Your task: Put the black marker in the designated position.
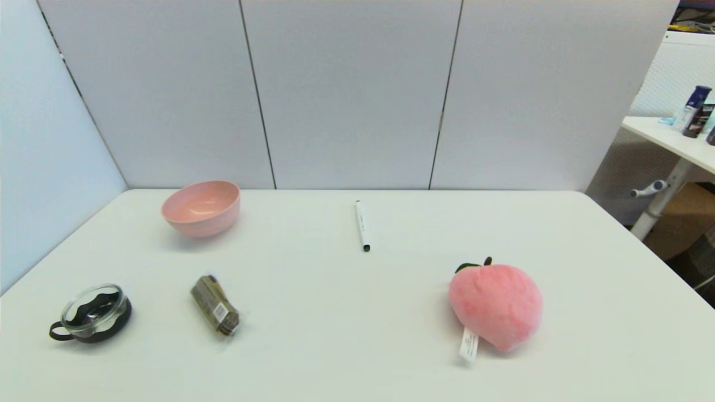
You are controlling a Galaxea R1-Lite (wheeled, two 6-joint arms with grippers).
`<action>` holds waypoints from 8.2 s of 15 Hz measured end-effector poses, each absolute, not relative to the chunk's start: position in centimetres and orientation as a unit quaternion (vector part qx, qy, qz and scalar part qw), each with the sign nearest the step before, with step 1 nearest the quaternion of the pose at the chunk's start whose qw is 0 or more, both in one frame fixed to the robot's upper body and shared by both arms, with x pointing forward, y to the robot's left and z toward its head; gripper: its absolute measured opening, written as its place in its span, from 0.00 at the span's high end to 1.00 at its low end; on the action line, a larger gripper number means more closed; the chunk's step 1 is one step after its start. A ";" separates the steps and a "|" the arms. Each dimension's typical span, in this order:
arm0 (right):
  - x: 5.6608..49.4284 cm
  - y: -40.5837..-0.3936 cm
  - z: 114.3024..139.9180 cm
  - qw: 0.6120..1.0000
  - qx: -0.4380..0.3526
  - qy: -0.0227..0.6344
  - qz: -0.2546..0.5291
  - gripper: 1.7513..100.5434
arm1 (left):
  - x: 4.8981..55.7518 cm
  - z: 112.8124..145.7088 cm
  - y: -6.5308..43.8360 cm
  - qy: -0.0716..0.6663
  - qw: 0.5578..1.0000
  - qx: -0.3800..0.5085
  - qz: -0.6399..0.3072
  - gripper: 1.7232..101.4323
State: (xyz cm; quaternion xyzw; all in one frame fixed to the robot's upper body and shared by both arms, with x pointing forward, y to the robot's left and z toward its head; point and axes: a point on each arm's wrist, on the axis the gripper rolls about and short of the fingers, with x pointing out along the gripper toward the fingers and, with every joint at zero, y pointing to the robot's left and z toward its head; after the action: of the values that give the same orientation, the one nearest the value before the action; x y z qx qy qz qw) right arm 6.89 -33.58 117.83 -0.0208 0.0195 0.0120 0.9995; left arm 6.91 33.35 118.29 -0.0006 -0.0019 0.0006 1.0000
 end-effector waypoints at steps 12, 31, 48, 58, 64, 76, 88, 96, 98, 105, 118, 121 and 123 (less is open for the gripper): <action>6.9 -33.6 117.8 1.000 -0.021 0.020 0.012 0.03 | 7.3 121.7 33.3 0.008 1.000 0.024 -0.002 0.04; 6.9 -33.6 117.8 1.000 -0.021 0.020 0.012 0.03 | 34.2 142.4 9.4 0.141 0.912 0.124 -0.364 0.04; 6.9 -33.6 117.8 1.000 -0.021 0.020 0.012 0.03 | 45.2 125.9 2.5 0.292 0.955 -0.037 -0.035 0.04; 6.9 -33.6 117.8 1.000 -0.021 0.020 0.012 0.03 | 46.9 122.7 1.1 0.292 0.954 0.033 -0.064 0.04; 6.9 -33.6 117.8 1.000 -0.021 0.020 0.012 0.03 | 47.3 122.2 0.6 0.274 0.959 0.017 -0.066 0.34; 6.9 -33.6 117.8 1.000 -0.021 0.020 0.012 0.03 | 46.5 128.4 2.9 0.238 0.969 -0.008 -0.069 0.99; 6.9 -33.6 117.8 1.000 -0.021 0.020 0.012 0.03 | 43.5 138.9 12.2 0.210 0.977 0.039 -0.028 0.99; 6.9 -33.6 117.8 1.000 -0.021 0.020 0.012 0.03 | 43.6 138.7 12.8 0.217 0.975 0.039 -0.026 0.38; 6.9 -33.6 117.8 1.000 -0.021 0.020 0.012 0.03 | 43.9 138.1 12.8 0.230 0.971 0.035 -0.052 0.30; 6.9 -33.6 117.8 1.000 -0.021 0.020 0.012 0.03 | 45.8 132.3 13.6 0.313 0.946 0.049 -0.067 0.14; 6.9 -33.6 117.8 1.000 -0.021 0.020 0.012 0.03 | 49.1 127.1 12.5 0.332 0.939 0.042 -0.083 0.06; 6.9 -33.6 117.8 1.000 -0.021 0.020 0.012 0.03 | 49.4 126.2 12.3 0.340 0.936 0.044 -0.081 0.05; 6.9 -33.6 117.8 1.000 -0.021 0.020 0.012 0.03 | 49.7 125.8 12.2 0.339 0.937 0.038 -0.079 0.05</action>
State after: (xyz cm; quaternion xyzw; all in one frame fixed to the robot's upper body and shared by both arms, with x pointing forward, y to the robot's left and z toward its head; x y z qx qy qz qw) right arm 6.89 -33.57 117.82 -0.0208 0.0197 0.0124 0.9995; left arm 49.66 12.20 125.80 0.0379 0.3391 -0.0791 0.9367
